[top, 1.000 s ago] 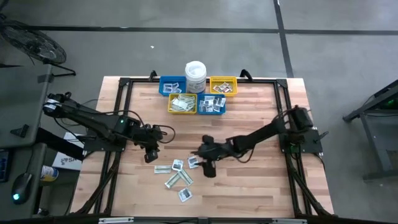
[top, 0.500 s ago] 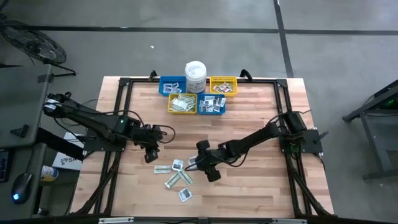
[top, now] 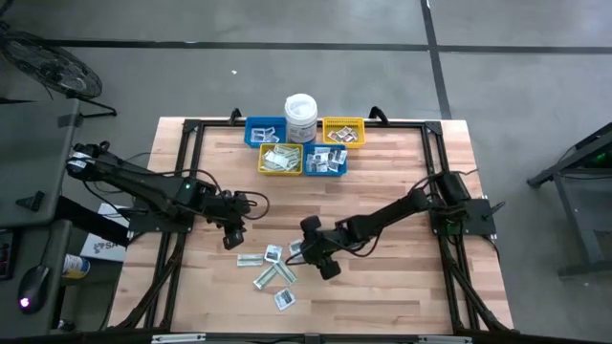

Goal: Pick & Place First Aid Supplies
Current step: Put the black towelette pack into the right blue bin

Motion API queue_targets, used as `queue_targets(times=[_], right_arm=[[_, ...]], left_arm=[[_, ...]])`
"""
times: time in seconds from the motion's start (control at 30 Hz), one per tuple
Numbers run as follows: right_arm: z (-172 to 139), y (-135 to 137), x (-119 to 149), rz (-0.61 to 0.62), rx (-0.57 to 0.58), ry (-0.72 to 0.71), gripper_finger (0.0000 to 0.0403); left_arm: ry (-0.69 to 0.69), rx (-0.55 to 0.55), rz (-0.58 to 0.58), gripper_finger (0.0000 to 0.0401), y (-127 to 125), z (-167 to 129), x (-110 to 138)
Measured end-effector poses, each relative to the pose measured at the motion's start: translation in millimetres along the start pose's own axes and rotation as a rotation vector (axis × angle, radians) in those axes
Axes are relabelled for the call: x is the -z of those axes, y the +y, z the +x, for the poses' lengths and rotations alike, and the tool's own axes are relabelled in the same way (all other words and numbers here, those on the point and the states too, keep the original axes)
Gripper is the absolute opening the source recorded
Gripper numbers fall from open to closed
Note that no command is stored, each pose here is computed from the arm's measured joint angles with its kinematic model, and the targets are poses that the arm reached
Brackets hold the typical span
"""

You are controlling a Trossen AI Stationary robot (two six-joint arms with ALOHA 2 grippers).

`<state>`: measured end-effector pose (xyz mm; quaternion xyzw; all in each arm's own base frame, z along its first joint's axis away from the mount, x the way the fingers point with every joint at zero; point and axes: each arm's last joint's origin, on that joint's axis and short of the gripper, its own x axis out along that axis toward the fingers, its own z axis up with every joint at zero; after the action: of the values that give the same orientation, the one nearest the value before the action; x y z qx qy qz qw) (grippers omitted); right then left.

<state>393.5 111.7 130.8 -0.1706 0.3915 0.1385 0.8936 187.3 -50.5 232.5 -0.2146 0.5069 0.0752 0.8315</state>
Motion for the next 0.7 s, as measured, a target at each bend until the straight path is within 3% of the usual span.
queue_targets(times=[0.4,0.7], right_arm=[[18.2,0.9,6.5,-0.020,-0.001,-0.020,0.0204],[19.8,-16.4,16.2,0.121,-0.040,0.025,0.0190]], left_arm=[[0.003,-0.002,-0.004,0.0111,0.1,-0.1,0.2],[0.001,-0.001,-0.005,0.0111,0.1,-0.1,0.1]])
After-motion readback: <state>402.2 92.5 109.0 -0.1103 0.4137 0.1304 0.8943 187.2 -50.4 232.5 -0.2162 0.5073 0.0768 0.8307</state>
